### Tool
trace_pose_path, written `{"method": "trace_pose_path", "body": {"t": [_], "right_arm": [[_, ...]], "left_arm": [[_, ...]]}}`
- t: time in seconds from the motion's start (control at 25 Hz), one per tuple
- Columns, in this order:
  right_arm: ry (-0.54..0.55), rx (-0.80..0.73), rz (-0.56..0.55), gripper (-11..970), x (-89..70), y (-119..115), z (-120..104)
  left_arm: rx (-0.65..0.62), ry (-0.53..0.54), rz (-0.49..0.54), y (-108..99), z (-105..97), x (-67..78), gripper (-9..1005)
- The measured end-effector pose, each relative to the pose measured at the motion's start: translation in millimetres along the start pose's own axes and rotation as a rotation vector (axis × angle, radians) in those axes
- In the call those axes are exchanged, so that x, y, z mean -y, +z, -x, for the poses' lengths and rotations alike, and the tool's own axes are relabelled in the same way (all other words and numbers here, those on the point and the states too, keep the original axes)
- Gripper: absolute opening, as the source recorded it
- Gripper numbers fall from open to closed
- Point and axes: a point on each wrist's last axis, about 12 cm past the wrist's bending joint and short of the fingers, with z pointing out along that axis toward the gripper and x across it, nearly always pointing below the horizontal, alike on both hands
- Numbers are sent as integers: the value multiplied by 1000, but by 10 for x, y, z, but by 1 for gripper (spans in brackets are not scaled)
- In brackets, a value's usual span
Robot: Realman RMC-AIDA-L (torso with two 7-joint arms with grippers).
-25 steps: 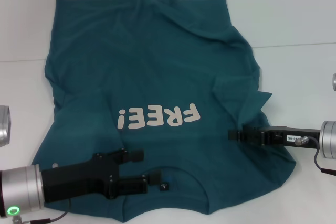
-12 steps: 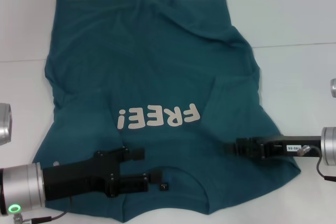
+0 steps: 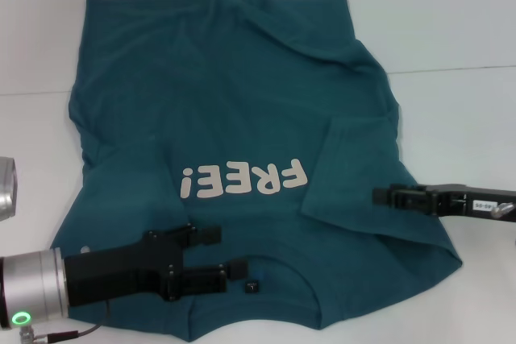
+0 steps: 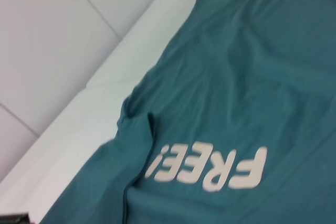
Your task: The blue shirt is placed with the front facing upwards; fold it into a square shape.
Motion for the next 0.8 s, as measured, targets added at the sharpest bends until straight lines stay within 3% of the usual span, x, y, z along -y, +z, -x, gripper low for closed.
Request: {"method": "trace_pose_path", "body": {"t": [0.48, 0.8], "right_arm": [[-84, 91, 48, 607, -16, -176, -77], [-76, 131, 57, 878, -32, -163, -142]], "left_arm": [[11, -49, 3, -41, 4, 2, 920], [13, -84, 70, -172, 0, -48, 921]]}}
